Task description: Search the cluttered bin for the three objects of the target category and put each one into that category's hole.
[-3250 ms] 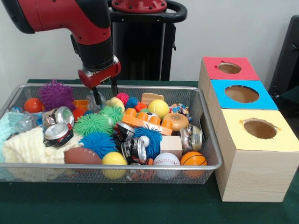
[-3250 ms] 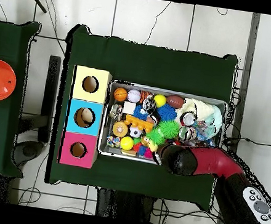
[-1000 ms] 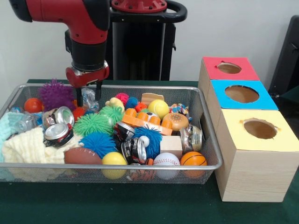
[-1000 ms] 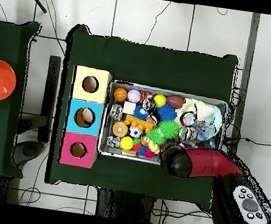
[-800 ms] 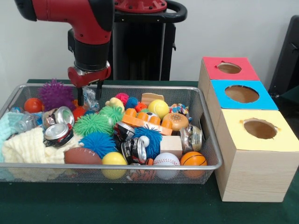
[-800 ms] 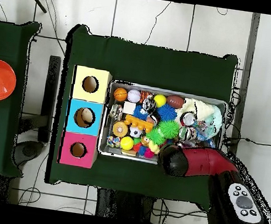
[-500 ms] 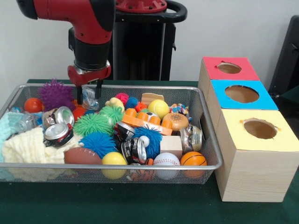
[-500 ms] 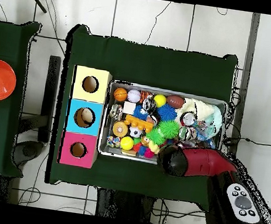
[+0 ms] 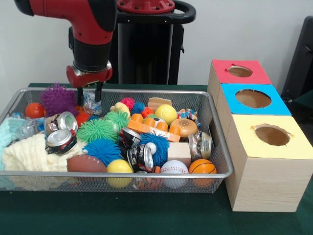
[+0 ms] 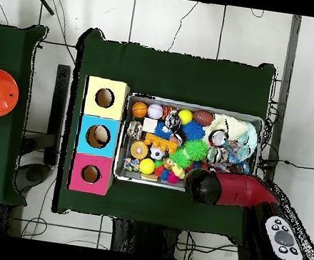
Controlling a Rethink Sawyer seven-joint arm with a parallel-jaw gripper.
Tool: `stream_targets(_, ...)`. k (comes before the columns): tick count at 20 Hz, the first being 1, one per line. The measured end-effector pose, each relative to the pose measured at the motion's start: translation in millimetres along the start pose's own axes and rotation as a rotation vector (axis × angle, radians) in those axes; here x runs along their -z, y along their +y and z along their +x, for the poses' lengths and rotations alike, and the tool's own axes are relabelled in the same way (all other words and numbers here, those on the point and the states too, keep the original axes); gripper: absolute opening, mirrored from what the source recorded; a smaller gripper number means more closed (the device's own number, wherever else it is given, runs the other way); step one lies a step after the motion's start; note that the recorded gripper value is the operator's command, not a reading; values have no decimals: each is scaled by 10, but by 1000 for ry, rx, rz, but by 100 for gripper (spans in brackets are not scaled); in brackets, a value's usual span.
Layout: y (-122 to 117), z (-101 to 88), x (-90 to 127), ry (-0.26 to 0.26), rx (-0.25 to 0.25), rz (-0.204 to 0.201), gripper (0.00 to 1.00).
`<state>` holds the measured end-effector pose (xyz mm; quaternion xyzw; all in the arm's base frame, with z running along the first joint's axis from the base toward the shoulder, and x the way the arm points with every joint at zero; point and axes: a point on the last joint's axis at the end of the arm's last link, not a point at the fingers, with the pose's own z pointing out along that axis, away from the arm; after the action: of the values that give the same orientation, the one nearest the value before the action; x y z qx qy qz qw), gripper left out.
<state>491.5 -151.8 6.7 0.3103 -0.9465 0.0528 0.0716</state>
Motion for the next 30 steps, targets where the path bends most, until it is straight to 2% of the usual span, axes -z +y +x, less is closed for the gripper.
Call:
stream_targets(8, -7, 64, 33, 26, -68, -11, 0)
stream_targets(14, -27, 31, 60, 19, -124, -33, 0)
stream_targets(20, -82, -82, 172, -10, -202, -58, 0)
stream_targets(22, -102, -156, 277, -30, -235, -65, 0)
stream_targets(27, -128, -318, 486, -63, -275, -64, 0)
stream_targets(30, -110, -440, 597, -80, -282, -60, 0)
